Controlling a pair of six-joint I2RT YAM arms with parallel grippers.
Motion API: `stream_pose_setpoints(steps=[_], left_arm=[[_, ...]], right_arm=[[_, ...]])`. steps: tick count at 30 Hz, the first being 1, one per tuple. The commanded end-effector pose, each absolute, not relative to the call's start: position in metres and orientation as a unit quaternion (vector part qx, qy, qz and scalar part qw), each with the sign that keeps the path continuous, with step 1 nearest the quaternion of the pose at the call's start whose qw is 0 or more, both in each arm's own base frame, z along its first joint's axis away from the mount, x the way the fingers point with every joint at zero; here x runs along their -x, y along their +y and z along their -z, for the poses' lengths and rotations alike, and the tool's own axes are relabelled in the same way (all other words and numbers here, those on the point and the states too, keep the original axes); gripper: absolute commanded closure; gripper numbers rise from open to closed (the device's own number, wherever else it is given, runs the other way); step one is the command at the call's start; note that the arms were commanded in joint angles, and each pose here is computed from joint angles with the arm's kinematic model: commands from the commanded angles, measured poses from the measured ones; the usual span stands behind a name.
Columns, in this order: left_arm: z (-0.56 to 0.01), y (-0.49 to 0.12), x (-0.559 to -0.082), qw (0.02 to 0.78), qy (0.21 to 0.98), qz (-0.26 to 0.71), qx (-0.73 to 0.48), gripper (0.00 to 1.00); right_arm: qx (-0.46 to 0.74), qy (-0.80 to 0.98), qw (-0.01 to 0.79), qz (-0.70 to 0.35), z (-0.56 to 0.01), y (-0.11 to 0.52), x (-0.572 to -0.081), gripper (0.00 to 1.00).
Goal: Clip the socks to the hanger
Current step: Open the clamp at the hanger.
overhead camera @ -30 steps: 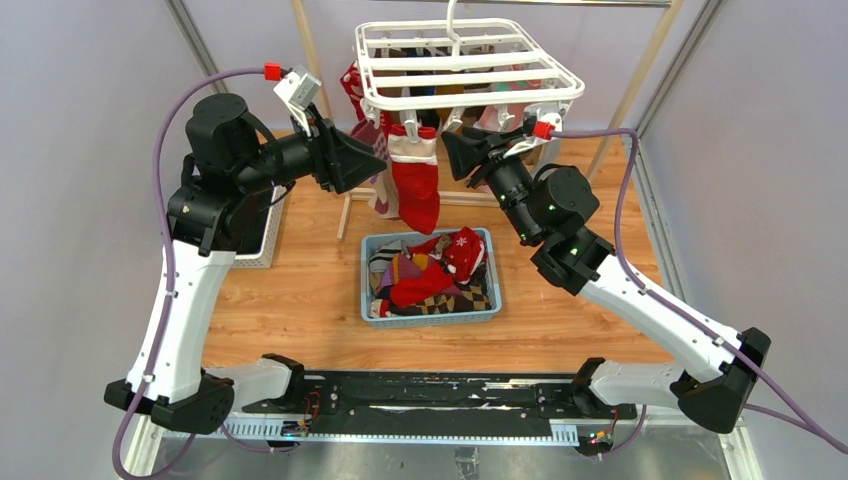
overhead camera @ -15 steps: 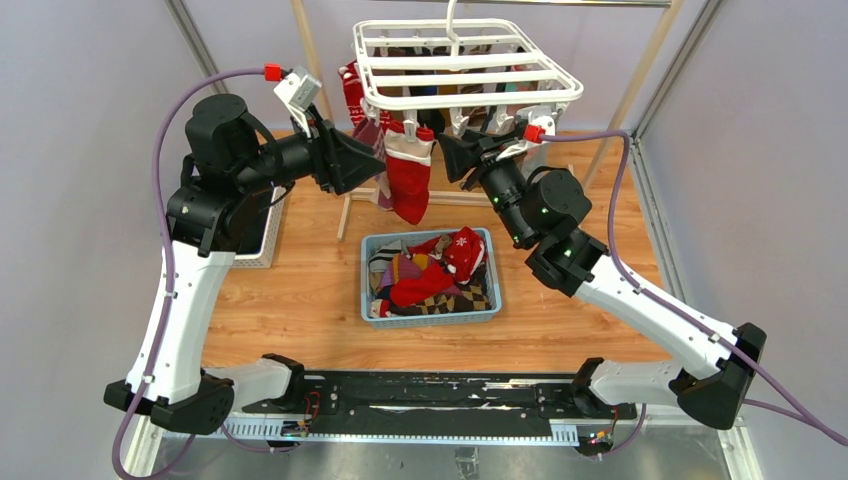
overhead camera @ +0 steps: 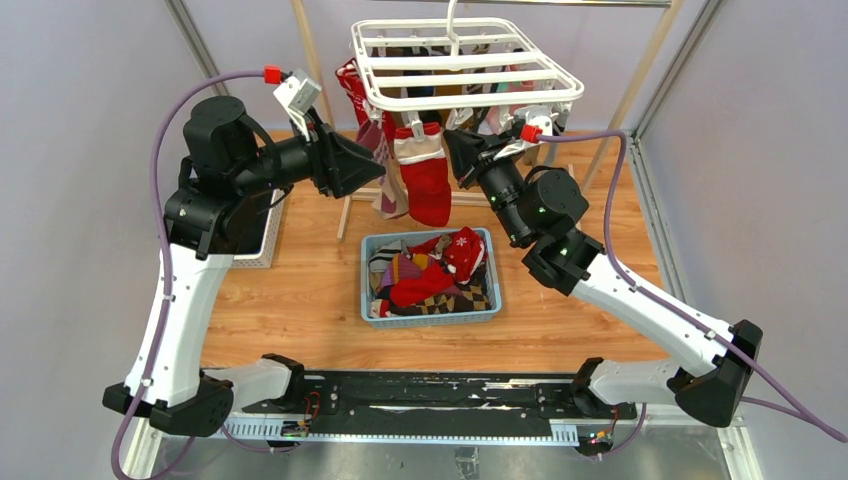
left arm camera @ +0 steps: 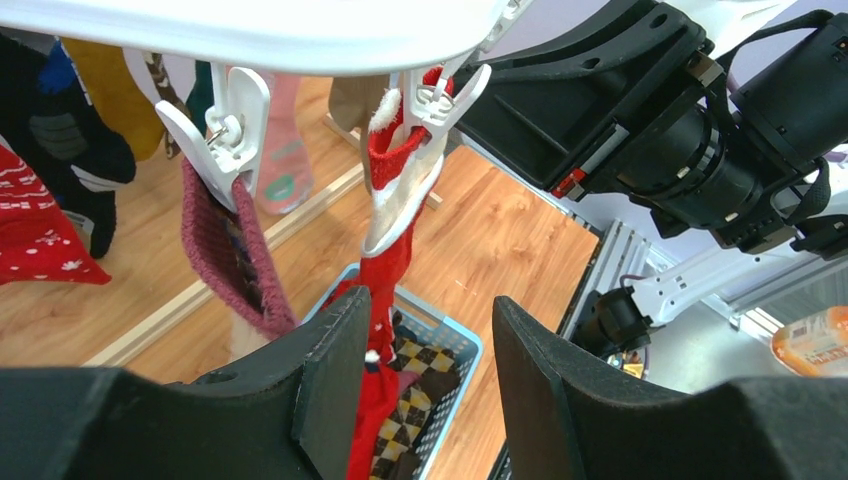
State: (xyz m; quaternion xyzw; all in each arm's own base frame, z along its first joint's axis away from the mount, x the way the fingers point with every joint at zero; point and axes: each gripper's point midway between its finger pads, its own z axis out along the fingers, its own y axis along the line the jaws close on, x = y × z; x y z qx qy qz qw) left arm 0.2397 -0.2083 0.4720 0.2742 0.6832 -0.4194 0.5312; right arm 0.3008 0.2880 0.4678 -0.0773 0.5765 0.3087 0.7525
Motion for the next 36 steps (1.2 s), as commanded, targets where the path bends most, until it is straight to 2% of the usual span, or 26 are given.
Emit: stream_pose_setpoints(steps=[1,2,3,5,9,12,22,26,29,32,36], left_arm=[[-0.476,-0.207,-0.225,0.531,0.676,0.423,-0.288,0.47],[-0.475,-0.207,-0.225,0.530,0.676,0.423,-0.288,0.47],[-0.476,-0.207,-0.224,0.530,0.676,0.423,-0.290,0.47],[-0.477,-0.207,-0.224,0.532,0.674,0.422,-0.290,0.47],[-0.481,-0.207,-0.222,0.535,0.670,0.422,-0.293,0.47],[-0.482,-0.206,-0.221,0.536,0.670,0.422,-0.294,0.47],[-0.484,-0.206,-0.218,0.538,0.666,0.421,-0.299,0.47],[-0.484,-0.206,-0.218,0.537,0.666,0.421,-0.301,0.47],[-0.485,-0.206,-0.217,0.537,0.665,0.421,-0.302,0.47],[-0.485,-0.206,-0.216,0.537,0.665,0.421,-0.304,0.47],[-0.484,-0.206,-0.216,0.537,0.665,0.421,-0.305,0.47]], right_arm=[[0.067,0.565,0.762,-0.310,-0.475,0.284,-0.296,0.85],[0.066,0.566,0.761,-0.309,-0.474,0.283,-0.296,0.80],[0.065,0.568,0.761,-0.307,-0.473,0.283,-0.296,0.71],[0.063,0.569,0.762,-0.303,-0.473,0.280,-0.296,0.61],[0.058,0.569,0.764,-0.299,-0.473,0.276,-0.296,0.54],[0.056,0.568,0.765,-0.297,-0.474,0.275,-0.296,0.54],[0.051,0.564,0.768,-0.299,-0.477,0.278,-0.300,0.66],[0.046,0.566,0.770,-0.292,-0.475,0.276,-0.302,0.60],[0.041,0.566,0.772,-0.287,-0.474,0.275,-0.304,0.60],[0.039,0.565,0.773,-0.284,-0.474,0.274,-0.305,0.64],[0.034,0.560,0.777,-0.286,-0.476,0.271,-0.303,0.78]])
